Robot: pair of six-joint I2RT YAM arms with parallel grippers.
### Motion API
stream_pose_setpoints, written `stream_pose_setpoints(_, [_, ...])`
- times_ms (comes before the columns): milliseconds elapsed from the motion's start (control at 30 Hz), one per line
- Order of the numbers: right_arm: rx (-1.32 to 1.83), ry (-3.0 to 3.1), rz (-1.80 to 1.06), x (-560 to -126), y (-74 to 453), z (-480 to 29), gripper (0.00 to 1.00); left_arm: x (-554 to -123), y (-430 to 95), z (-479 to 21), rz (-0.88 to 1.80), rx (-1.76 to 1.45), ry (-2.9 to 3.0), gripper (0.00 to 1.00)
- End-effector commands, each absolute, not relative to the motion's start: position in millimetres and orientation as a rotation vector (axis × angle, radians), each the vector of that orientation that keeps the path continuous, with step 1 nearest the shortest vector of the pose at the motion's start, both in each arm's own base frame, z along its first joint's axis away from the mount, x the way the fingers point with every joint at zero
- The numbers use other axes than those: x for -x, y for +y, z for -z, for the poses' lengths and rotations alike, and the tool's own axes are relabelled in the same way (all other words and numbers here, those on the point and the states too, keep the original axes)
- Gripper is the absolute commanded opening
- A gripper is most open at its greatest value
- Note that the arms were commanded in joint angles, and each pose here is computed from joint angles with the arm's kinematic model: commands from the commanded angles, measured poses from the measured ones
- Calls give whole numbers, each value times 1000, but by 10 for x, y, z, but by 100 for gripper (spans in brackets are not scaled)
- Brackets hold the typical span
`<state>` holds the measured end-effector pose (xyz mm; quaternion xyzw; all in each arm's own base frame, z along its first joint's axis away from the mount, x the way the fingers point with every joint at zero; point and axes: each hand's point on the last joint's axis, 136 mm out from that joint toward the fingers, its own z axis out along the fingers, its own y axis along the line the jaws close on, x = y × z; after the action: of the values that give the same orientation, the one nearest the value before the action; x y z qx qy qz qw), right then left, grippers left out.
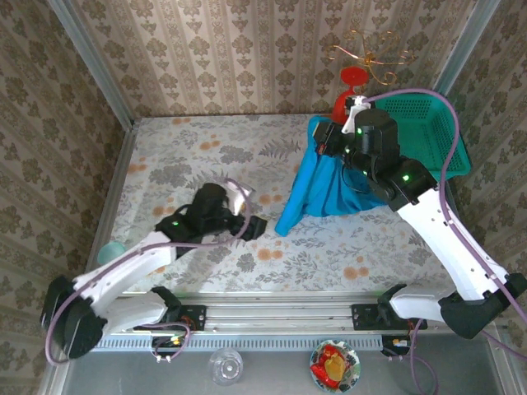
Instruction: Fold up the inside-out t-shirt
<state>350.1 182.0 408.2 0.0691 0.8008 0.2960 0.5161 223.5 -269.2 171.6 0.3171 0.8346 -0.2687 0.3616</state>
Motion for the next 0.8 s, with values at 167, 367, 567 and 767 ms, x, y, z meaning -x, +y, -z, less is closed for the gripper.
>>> stream_pose_setpoints(167, [-150,1828,-814,-3474,1940,-4494,0,-2522,-3171,-1131,406,-892,2228,90])
stream_pose_setpoints(367, [-141,1814,-811,-3422,1923,-4594,0,-2702,-3128,-896,272,-808,2276,93])
stream_pose_setpoints(567, [-146,1793,-796,-3405,1877,-4672,0,-2545,-3432,-741,512,-889,2254,91])
stream_pose_setpoints(767, [-146,1797,-759,-3425,1843,-4646,0,-2583,-3388,-749,531,-833,2254,41])
